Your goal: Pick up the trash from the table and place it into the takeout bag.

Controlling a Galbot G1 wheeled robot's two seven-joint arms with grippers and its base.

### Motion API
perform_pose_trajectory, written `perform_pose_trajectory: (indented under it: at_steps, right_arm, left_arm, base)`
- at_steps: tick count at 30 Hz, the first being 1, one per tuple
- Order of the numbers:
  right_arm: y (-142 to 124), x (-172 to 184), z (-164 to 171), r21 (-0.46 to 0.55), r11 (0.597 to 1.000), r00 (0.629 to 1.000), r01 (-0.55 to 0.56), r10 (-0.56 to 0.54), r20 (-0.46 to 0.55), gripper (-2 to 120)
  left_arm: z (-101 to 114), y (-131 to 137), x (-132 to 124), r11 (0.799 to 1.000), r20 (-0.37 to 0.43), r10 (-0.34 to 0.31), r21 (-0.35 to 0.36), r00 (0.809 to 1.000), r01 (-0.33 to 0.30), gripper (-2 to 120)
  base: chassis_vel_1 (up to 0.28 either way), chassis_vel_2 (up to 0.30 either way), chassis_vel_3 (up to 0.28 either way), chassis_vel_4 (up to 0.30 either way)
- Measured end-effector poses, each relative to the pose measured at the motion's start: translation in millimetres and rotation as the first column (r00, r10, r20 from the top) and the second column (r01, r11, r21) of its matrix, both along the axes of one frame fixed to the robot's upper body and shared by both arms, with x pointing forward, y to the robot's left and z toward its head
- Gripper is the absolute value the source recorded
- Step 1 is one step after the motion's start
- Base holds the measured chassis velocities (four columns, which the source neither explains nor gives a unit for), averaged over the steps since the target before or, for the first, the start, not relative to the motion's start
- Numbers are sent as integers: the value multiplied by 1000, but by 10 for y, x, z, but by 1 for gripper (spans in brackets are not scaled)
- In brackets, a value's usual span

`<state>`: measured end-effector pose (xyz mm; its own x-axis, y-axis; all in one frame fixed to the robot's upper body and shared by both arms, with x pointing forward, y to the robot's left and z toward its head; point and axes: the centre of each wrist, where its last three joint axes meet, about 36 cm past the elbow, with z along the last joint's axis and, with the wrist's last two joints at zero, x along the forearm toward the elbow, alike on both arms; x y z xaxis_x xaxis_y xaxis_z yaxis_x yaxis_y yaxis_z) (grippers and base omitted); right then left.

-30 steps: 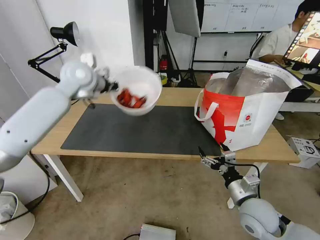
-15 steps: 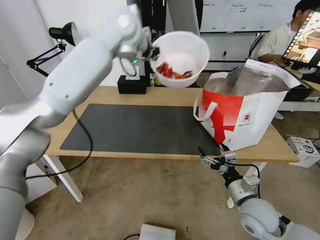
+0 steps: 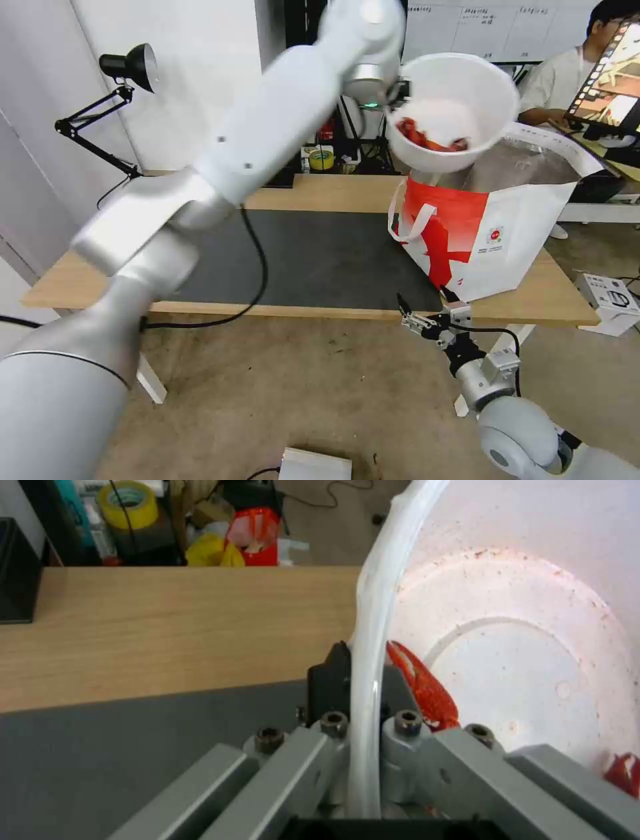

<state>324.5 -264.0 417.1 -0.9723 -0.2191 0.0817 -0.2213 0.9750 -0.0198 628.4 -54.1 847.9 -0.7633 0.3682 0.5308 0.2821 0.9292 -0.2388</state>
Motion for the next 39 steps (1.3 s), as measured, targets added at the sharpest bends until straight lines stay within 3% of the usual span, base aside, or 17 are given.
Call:
perform_pose_trajectory:
  at_steps: [3,7,10,14,27,39]
  right_arm:
    - [0,0,0,0,1000,1000,0,0,0,100]
    - [0,0,0,0,1000,1000,0,0,0,100]
    - [0,0,0,0,1000,1000,0,0,0,100]
    - [0,0,0,0,1000,1000,0,0,0,100]
    - [0,0,0,0,1000,1000,0,0,0,100]
    - [0,0,0,0,1000,1000,0,0,0,100]
  left_arm:
    - [-76,-96,16,1000,10,9,17,1000,-9,0]
    - [-328,-167,102,997,26,47,68,999,-48,0]
    - [-633,-170,187,989,24,90,112,996,-92,0]
    - [-776,-222,158,983,57,102,147,993,-109,0]
    - [-808,-334,38,972,126,103,198,987,-126,0]
    - [-742,-309,82,969,157,146,175,977,-173,0]
  base:
    - [0,0,0,0]
    - [0,0,0,0]
    - [0,0,0,0]
    - [0,0,0,0]
    - [0,0,0,0]
    - [0,0,0,0]
